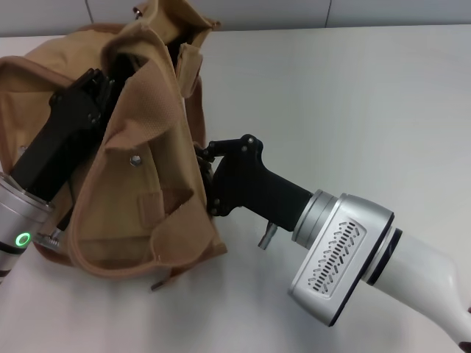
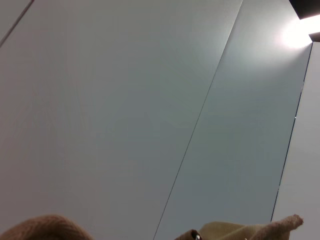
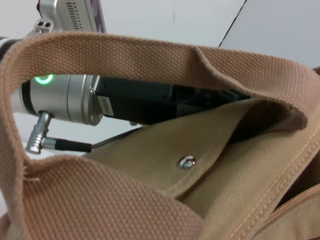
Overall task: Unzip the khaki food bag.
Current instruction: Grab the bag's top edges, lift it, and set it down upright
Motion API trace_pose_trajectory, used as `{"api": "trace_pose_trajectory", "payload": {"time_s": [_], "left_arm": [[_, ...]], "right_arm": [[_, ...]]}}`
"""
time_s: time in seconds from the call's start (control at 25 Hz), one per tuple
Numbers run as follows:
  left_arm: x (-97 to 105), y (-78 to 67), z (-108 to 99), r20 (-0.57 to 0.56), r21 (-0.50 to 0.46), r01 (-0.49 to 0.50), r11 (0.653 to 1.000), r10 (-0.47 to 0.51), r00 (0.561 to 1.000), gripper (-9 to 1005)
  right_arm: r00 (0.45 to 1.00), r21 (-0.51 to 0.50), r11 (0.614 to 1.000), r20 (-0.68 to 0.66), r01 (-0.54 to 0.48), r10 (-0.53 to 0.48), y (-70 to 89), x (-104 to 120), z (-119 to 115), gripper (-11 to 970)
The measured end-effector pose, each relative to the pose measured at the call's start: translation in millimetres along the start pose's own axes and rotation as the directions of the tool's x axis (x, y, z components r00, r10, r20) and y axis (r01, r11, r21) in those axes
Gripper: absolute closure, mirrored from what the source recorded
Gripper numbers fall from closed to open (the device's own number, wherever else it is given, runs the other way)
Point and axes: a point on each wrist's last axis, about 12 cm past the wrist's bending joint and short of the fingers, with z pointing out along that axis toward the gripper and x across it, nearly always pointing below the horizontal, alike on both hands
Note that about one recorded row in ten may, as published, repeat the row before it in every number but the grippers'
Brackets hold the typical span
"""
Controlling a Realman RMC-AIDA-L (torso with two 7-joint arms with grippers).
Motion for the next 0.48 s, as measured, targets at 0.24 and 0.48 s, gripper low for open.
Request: {"api": "trace_pose_trajectory", "payload": {"time_s": [0.24, 0.48], "left_arm": [[-5.9, 3.4, -4.3, 0.056, -0.042, -0.006, 0.999, 0.009, 0.998, 908], [-15.5, 13.4, -24.5, 0.174, -0.208, -0.006, 0.978, 0.043, 0.984, 906]], "right_arm": [[1.0, -0.002, 1.0, -0.02, 0.01, -0.01, -1.5, 5.4, -3.8, 929], [0.999, 0.004, 1.0, -0.048, 0.016, -0.016, -2.0, 12.3, -11.1, 896]]}}
